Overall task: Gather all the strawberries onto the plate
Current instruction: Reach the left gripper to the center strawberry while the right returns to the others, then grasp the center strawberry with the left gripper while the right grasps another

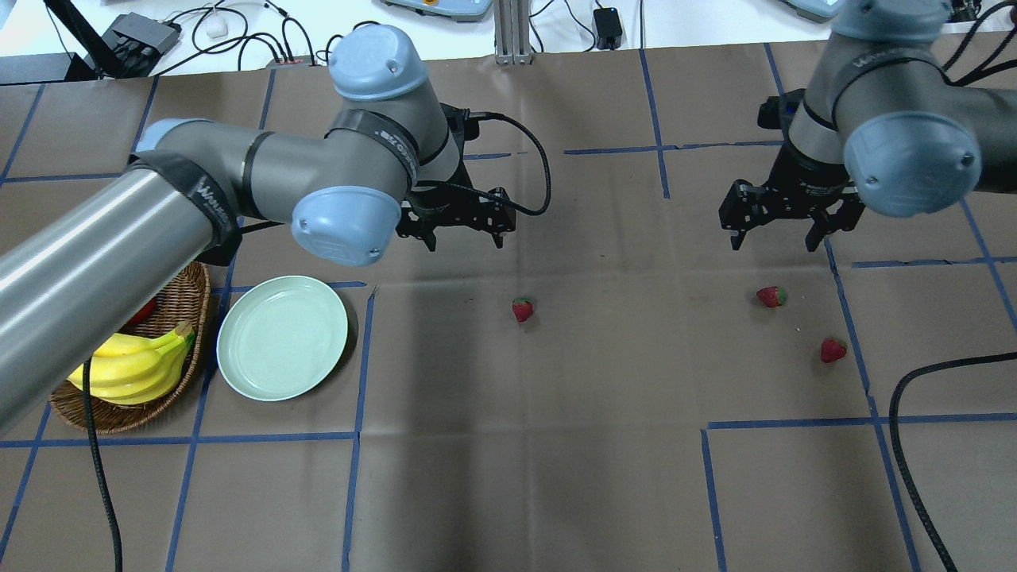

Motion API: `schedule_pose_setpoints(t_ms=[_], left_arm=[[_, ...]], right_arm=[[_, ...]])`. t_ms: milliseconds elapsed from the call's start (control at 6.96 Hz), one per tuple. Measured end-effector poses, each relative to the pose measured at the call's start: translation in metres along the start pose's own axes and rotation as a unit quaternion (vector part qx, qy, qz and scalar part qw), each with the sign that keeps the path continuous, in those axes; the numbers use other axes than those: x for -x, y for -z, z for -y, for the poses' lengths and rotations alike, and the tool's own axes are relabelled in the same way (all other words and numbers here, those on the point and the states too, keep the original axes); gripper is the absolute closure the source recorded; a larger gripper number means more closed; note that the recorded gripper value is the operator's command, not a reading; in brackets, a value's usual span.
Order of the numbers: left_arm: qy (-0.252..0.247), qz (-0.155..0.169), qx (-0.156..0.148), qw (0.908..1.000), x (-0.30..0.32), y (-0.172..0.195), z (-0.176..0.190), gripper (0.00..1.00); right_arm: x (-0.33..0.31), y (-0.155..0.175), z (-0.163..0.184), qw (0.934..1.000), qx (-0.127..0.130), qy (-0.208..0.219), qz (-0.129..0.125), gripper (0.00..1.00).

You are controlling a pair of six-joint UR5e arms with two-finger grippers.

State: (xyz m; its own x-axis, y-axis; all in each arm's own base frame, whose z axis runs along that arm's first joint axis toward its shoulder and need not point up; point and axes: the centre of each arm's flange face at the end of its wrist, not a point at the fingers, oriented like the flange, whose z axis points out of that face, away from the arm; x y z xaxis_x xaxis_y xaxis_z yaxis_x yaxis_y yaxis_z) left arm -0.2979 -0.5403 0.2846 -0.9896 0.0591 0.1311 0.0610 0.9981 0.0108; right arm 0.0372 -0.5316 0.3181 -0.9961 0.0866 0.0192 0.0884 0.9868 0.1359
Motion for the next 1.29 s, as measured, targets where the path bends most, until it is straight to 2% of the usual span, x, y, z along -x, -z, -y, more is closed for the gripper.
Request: schedule_pose_setpoints(t_ms=[144,431,574,718,1005,1149,1293], left_arm=[[0.001,-0.007,0.012,0.9999,-0.014,-0.032,0.003,0.01],[0.01,-0.01,0.033,0.9994,-0.035,-0.065,-0.005,0.01],[0.012,-0.008,0.043,0.999,-0.038,-0.08,-0.005,0.04],[0.011,-0.008,0.047,0.9988,-0.039,-0.1,-0.002,0.01],[0.009,-0.01,0.04,0.9991,-0.041,-0.125,0.001,0.04],[0.009,-0.01,0.04,0.9991,-0.041,-0.124,-0.006,0.04],[0.011,-0.009,0.046,0.9989,-0.037,-0.123,-0.018,0.1]], right_arm=[[-0.017,-0.019,0.004,0.9999,-0.013,-0.002,0.002,0.0],[-0.029,-0.084,0.012,0.9984,-0.052,0.019,-0.007,0.0],[-0.032,-0.104,0.013,0.9981,-0.057,0.022,-0.008,0.0],[-0.033,-0.114,0.013,0.9981,-0.056,0.023,-0.009,0.0],[-0.033,-0.129,0.012,0.999,-0.037,0.024,-0.007,0.04],[-0.032,-0.133,0.01,0.9993,-0.026,0.024,-0.006,0.14],[-0.032,-0.135,0.009,0.9995,-0.021,0.024,-0.006,0.38]])
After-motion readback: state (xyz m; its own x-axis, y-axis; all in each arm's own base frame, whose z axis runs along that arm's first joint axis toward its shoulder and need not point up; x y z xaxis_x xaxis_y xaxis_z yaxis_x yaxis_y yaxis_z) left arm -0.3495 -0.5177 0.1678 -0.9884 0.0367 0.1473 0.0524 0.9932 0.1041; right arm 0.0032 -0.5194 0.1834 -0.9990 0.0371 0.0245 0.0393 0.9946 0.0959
